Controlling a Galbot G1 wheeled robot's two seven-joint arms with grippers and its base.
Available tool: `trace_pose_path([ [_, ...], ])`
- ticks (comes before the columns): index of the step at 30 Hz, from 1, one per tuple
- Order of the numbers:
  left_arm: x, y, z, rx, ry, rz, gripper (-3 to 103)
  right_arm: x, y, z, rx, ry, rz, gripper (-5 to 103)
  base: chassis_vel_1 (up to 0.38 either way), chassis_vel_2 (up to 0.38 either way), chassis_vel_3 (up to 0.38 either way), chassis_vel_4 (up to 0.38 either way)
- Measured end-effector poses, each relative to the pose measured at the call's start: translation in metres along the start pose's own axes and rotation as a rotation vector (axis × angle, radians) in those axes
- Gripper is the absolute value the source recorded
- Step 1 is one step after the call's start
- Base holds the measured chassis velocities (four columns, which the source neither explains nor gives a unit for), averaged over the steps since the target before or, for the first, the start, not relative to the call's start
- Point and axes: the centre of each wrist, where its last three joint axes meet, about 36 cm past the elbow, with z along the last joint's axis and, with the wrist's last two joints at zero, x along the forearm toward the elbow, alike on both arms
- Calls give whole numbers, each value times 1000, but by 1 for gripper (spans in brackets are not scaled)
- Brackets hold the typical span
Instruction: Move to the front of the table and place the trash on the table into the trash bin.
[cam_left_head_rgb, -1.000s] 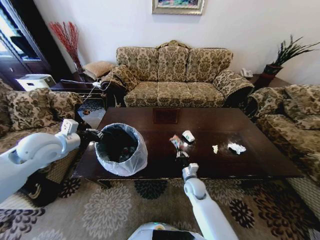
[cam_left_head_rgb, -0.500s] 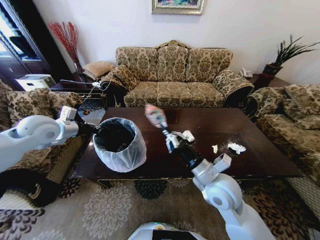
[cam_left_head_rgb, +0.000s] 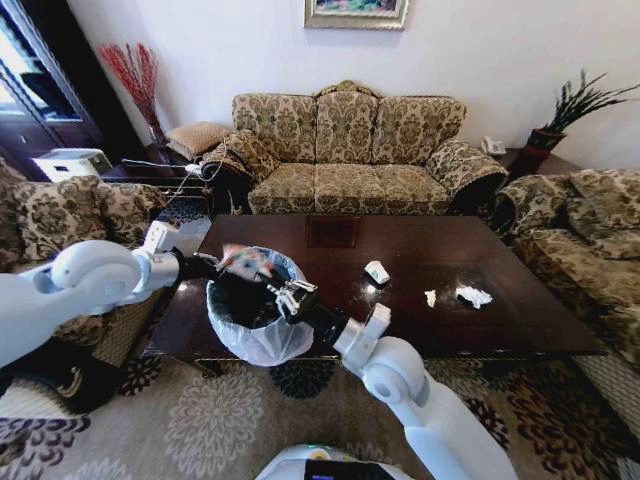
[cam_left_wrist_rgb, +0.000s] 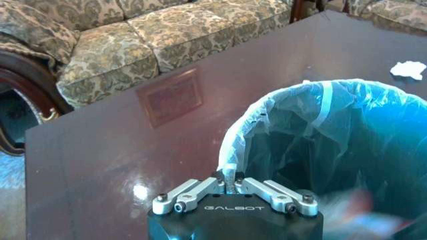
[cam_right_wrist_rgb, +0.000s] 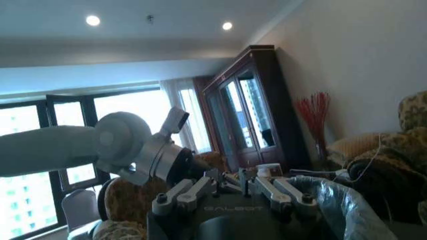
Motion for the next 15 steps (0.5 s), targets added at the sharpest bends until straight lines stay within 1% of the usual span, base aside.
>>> trace_pose_path([
  [1,0,0,0,0,0,0,1,0,0,0,0,0,0,17,0,0,0,0],
  [3,0,3,2,6,-3,-11,1,2,0,-1,5,-12,3,27,0,0,0,0],
  [4,0,3,2,6,-3,-11,1,2,0,-1,5,-12,3,27,0,0,0,0],
  [6,0,6,6,11,-4,-22,1,7,0,-10,18,-66,16,38,0,0,0,0],
  [8,-2,15,13,20,4,-48,1,17,1,-25,39,-124,59,49,0,0,0,0],
  [9,-2,15,13,20,4,-48,1,17,1,-25,39,-124,59,49,0,0,0,0],
  [10,-3,19,16,26,7,-65,1,24,1,-30,56,-141,90,49,0,0,0,0],
  [11,-3,29,23,43,13,-99,1,35,-1,-34,89,-143,148,60,0,0,0,0],
  [12,-3,29,23,43,13,-99,1,35,-1,-34,89,-143,148,60,0,0,0,0],
  [13,-3,38,29,61,15,-133,1,47,-4,-35,126,-133,224,60,0,0,0,0],
  [14,-2,48,37,88,13,-164,1,64,-17,-26,186,-106,347,71,0,0,0,0],
  [15,-1,54,42,102,10,-186,1,77,-34,-12,233,-78,429,71,0,0,0,0],
])
